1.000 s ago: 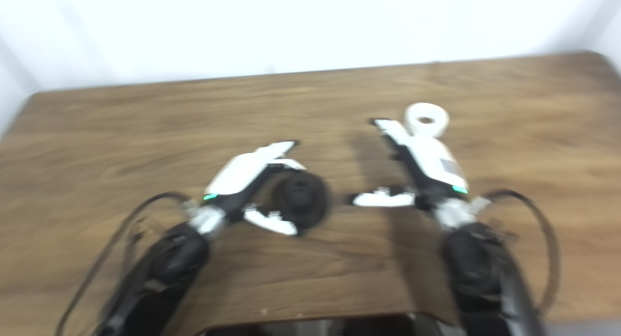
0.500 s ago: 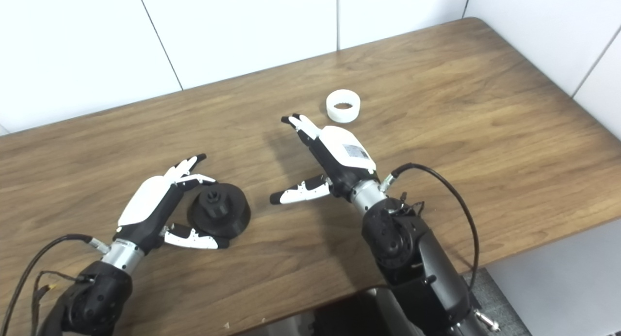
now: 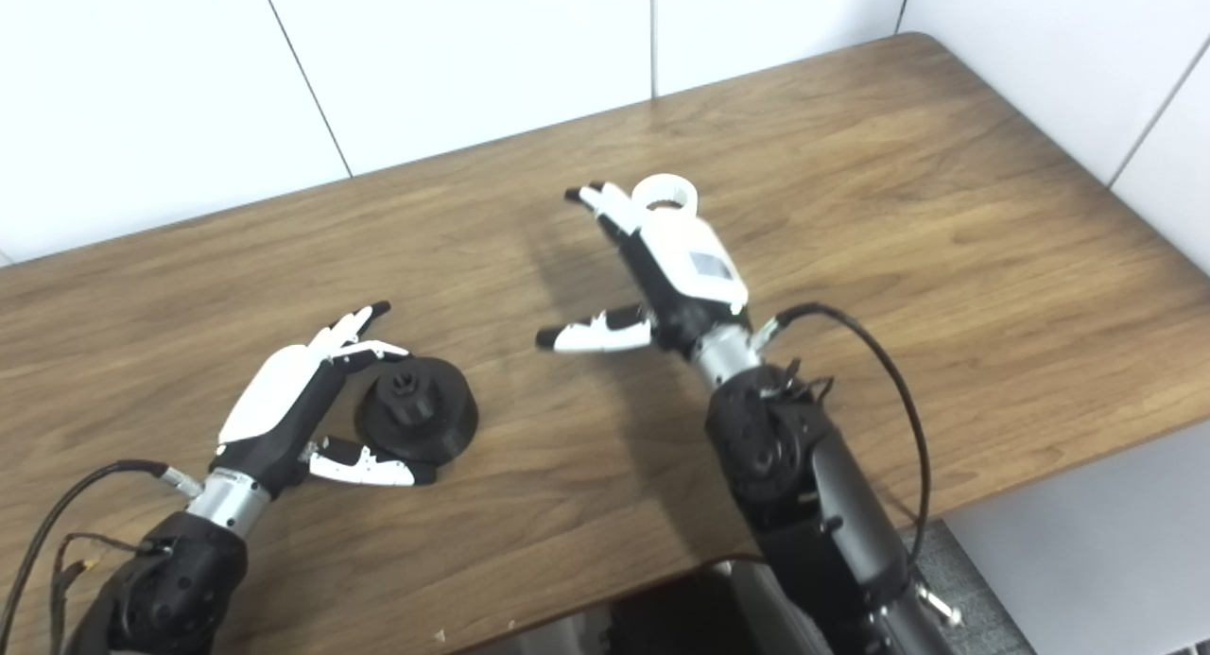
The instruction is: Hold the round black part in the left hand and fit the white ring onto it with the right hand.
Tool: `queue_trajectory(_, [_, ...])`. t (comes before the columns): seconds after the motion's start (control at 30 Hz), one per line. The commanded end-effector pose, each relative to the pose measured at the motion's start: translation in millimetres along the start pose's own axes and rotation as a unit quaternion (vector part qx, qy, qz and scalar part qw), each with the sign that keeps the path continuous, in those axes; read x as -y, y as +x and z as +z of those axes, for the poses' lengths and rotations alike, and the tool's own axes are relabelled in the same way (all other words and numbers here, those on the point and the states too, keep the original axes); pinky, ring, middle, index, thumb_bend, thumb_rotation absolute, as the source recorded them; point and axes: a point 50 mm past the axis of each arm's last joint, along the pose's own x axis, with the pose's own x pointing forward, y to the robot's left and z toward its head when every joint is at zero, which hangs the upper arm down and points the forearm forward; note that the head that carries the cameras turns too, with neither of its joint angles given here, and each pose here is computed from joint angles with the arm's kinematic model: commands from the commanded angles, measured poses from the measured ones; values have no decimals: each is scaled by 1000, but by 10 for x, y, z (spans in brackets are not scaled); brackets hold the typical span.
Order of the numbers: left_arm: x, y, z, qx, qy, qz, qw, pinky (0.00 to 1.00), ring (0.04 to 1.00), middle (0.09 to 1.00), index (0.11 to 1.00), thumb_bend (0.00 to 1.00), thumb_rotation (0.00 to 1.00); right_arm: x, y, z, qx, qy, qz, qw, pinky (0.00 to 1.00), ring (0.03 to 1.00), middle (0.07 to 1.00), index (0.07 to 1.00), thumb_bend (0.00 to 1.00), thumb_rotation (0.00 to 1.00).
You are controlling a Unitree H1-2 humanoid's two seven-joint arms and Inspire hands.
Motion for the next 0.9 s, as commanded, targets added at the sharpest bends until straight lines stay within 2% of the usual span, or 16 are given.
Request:
queue_trajectory(0.0, [-126,46,-10,8,15,9,1000,1000,1000,1000,635,993,337,256,187,40,15,-22,-40,999,752,916,977,902,829,448])
queue_trajectory(0.2, [-125,52,-1,6,14,13,1000,1000,1000,1000,637,984,342,533,398,-93,2,-61,-49,997,719,913,991,906,865,443])
queue_trajectory(0.33, [-142,63,3,6,13,16,1000,1000,1000,1000,636,980,343,680,538,-211,-12,-95,-47,994,735,921,997,901,903,455])
queue_trajectory(0.63, [-140,74,-2,7,15,17,1000,1000,1000,1000,636,981,354,807,761,-366,-36,-133,-35,990,783,929,997,898,941,481])
queue_trajectory(0.87, [-155,66,14,6,17,18,1000,1000,1000,1000,637,973,341,806,964,-511,-80,-148,18,986,850,987,1000,941,979,517])
